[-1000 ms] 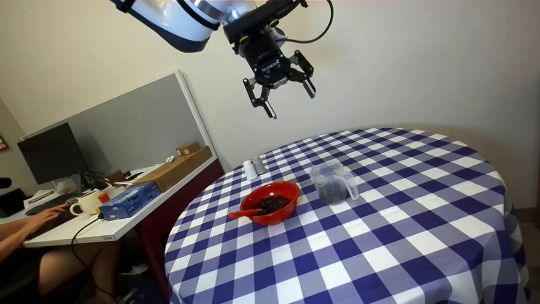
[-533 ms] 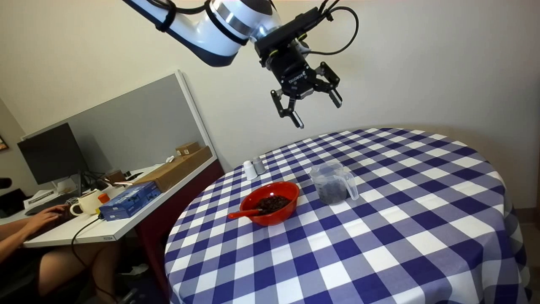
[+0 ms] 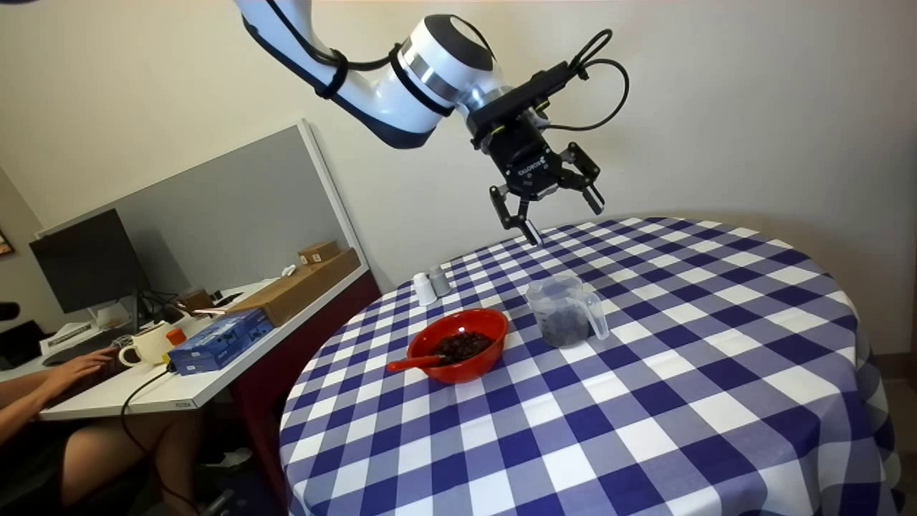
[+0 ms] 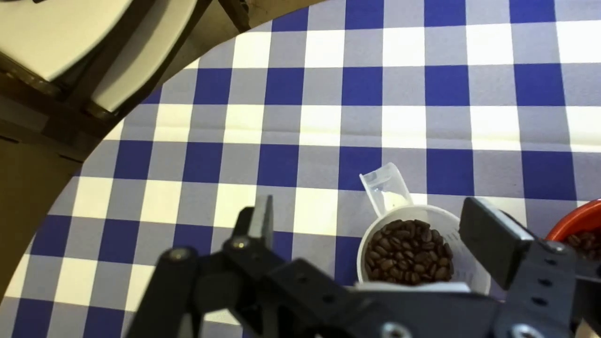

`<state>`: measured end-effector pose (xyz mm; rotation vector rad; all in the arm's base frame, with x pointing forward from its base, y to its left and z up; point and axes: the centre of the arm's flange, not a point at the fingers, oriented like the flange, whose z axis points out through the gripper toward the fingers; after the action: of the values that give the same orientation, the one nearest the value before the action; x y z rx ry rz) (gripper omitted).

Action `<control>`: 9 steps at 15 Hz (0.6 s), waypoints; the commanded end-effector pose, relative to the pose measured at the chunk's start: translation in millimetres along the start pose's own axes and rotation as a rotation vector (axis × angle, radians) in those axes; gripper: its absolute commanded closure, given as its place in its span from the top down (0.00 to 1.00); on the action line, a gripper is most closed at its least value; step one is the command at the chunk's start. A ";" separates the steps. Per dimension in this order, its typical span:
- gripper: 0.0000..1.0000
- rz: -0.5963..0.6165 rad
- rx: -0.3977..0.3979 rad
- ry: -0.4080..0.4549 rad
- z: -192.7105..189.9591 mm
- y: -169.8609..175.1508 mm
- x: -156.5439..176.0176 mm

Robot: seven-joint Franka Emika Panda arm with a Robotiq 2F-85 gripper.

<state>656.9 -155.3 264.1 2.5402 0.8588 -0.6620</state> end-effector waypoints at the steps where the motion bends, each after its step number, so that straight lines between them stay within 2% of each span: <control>1: 1.00 -0.031 0.005 -0.047 15.5 17.2 15.1; 9: 1.00 -0.095 0.032 -0.095 46.2 -1.5 21.3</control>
<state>654.9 -167.3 221.6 2.5245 0.8946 -0.7812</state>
